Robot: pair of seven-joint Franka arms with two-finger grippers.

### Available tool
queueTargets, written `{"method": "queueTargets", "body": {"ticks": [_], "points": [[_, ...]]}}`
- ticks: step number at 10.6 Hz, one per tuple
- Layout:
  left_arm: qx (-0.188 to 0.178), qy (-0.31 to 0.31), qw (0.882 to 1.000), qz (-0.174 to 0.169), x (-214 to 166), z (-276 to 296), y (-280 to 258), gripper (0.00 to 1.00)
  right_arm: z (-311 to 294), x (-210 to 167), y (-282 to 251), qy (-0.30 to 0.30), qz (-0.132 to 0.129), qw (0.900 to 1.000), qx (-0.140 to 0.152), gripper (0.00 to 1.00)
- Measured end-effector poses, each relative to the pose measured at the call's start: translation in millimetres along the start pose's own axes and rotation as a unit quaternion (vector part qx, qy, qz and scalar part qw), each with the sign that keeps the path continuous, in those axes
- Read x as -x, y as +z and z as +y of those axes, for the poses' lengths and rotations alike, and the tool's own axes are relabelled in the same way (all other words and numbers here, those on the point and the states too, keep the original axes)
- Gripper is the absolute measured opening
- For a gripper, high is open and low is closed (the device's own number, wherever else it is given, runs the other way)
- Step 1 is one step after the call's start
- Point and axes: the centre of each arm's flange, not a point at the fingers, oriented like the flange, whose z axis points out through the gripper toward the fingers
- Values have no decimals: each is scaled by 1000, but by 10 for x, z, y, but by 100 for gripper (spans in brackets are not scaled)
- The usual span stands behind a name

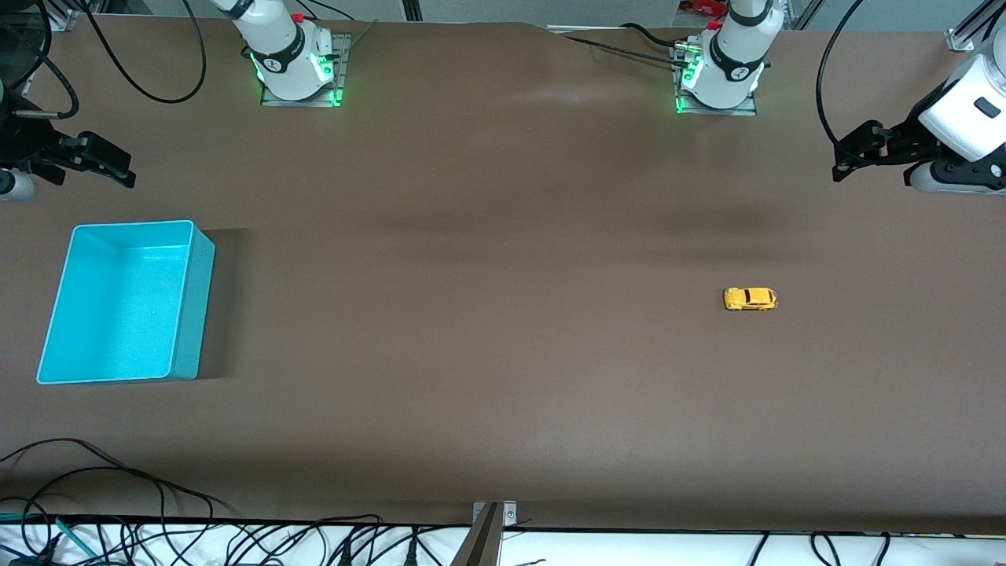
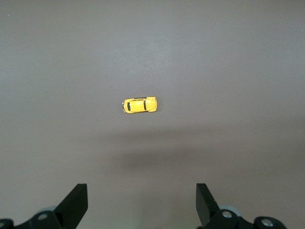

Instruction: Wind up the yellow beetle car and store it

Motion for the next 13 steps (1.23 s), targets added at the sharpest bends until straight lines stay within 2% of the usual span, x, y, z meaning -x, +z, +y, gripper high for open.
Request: {"method": "queueTargets", "body": {"ticks": [13], "points": [[0, -6, 1000, -2, -16, -62, 25, 100, -91, 10, -75, -8, 7, 1000, 0, 100]]}}
